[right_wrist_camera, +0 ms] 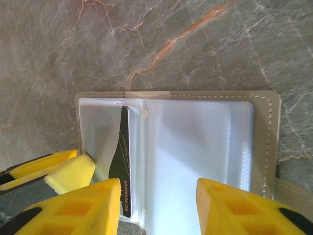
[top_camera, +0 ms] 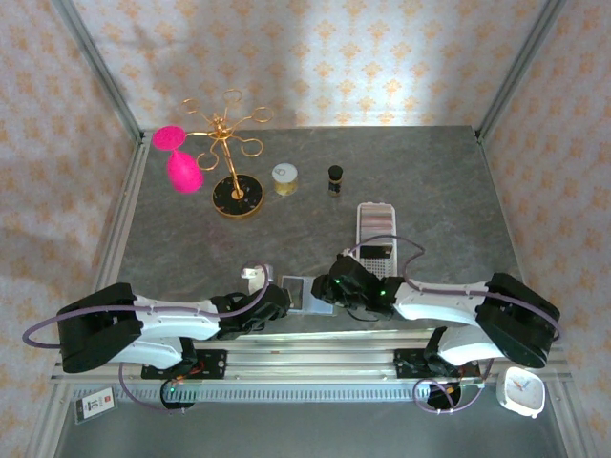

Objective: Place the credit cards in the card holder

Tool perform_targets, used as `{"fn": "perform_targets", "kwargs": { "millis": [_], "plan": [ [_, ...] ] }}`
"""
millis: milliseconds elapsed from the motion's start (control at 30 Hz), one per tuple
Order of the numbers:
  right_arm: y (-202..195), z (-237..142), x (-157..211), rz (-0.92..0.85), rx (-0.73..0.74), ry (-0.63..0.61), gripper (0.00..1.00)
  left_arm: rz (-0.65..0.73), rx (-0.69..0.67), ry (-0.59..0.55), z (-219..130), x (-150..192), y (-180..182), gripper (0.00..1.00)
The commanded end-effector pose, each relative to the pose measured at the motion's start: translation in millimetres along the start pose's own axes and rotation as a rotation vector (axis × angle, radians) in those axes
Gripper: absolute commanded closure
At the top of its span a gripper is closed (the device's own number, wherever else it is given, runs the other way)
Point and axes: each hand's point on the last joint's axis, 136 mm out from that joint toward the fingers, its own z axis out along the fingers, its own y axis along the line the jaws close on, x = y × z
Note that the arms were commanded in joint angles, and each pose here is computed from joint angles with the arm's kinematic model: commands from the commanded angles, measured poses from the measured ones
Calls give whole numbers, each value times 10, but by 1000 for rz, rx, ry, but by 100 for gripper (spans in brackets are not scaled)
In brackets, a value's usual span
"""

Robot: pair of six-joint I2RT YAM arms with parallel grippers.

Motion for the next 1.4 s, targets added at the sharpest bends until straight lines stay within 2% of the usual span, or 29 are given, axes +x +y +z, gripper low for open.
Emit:
{"fn": "perform_targets", "kwargs": {
  "millis": [0,333,533,900,1367],
  "plan": [
    [-162,-27,11,-11,55,-20,55,27,-62,202,38,472,236,70],
    [-265,64,91,-31,102,16,55,29,-63,205,38,479,230,70],
    [-196,124,126,-47,97,31,55,30,-61,206,38,487,227,70],
    [173,222,113,-21,-35,48,54,26,-57,206,37,485,216,70],
    [436,250,75,19,-142,47,54,20,-48,206,34,493,210,70]
  ]
}}
